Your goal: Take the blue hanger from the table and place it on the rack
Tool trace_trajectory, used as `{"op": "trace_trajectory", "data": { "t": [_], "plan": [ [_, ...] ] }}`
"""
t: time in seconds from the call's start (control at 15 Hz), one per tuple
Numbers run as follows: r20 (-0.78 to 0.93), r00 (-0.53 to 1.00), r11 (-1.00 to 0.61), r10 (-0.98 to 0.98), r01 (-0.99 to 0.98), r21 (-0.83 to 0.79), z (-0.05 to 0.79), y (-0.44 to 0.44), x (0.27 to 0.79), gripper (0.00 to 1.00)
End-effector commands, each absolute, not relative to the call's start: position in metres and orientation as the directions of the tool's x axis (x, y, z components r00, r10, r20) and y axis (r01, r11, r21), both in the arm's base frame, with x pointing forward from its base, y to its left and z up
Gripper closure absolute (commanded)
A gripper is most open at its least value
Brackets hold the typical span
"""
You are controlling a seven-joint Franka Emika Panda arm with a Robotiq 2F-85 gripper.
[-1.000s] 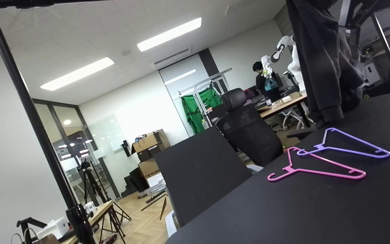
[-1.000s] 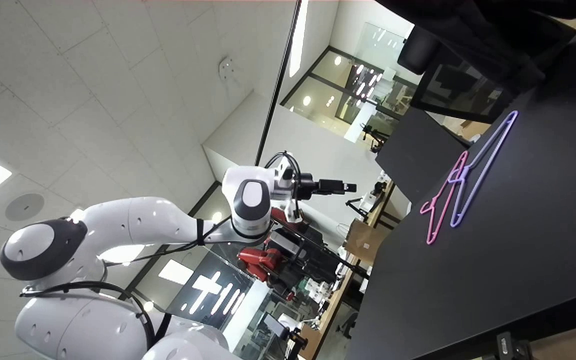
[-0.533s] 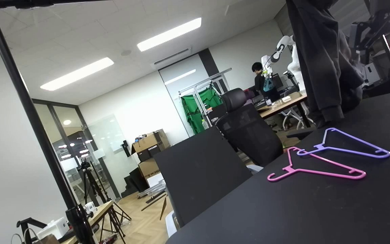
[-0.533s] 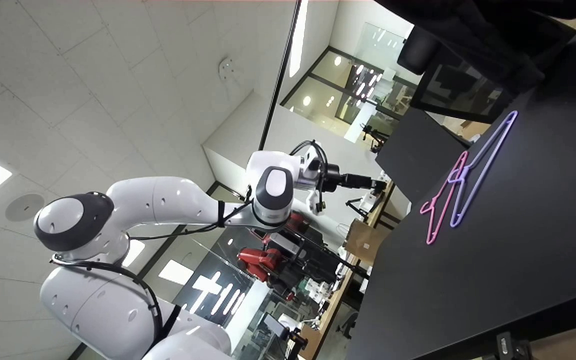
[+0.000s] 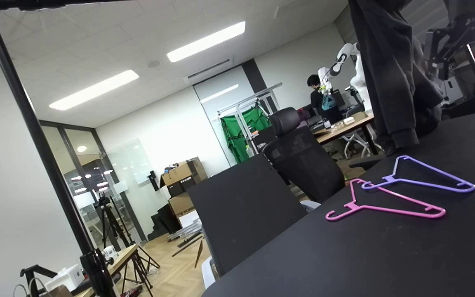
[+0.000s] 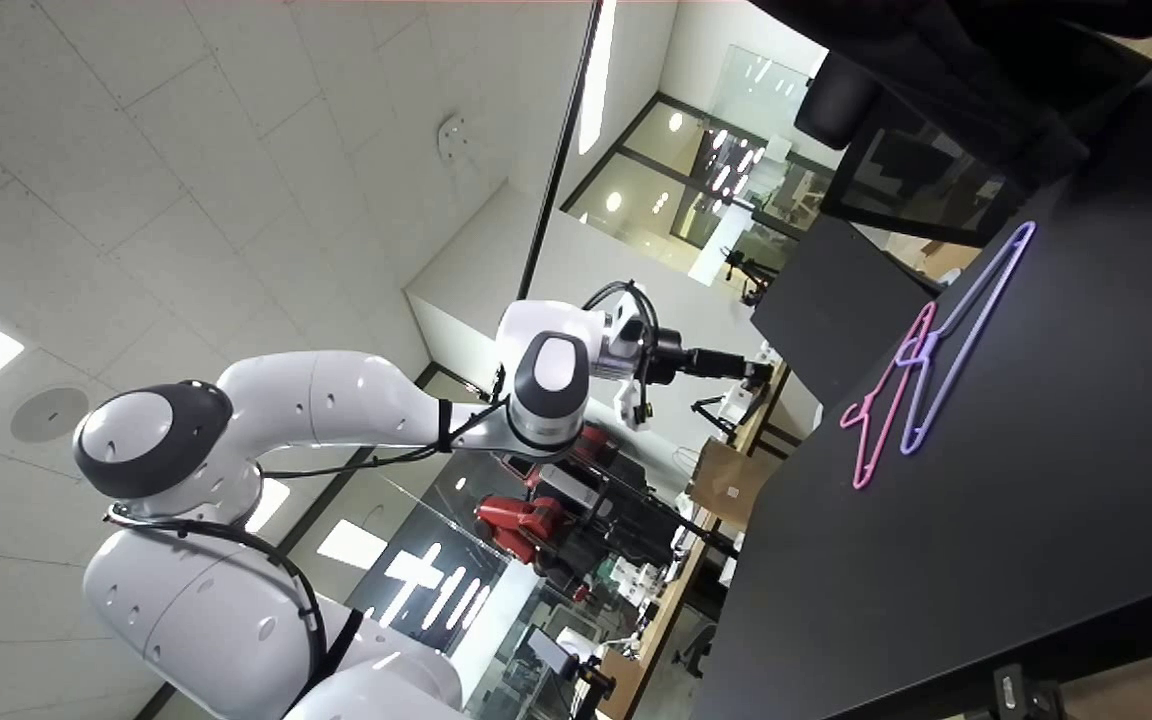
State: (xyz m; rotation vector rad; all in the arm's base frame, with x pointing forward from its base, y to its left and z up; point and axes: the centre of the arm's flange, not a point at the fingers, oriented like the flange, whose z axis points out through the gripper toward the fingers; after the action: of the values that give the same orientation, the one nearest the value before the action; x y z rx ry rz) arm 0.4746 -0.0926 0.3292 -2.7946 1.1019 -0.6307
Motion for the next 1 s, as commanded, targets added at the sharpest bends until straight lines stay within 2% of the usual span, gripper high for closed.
{"op": "trace_trajectory", "data": {
  "t": [0.0,0.2,0.93],
  "plan": [
    [0.348,0.658,-0.74,-0.668,-0.638,-0.213,0.329,-0.093,0.475,0.0],
    [0.347,0.658,-0.739,-0.669,-0.639,-0.214,0.329,-0.093,0.475,0.0],
    [0.32,0.745,-0.805,-0.585,-0.581,-0.12,0.284,-0.117,0.598,0.0]
  ]
}}
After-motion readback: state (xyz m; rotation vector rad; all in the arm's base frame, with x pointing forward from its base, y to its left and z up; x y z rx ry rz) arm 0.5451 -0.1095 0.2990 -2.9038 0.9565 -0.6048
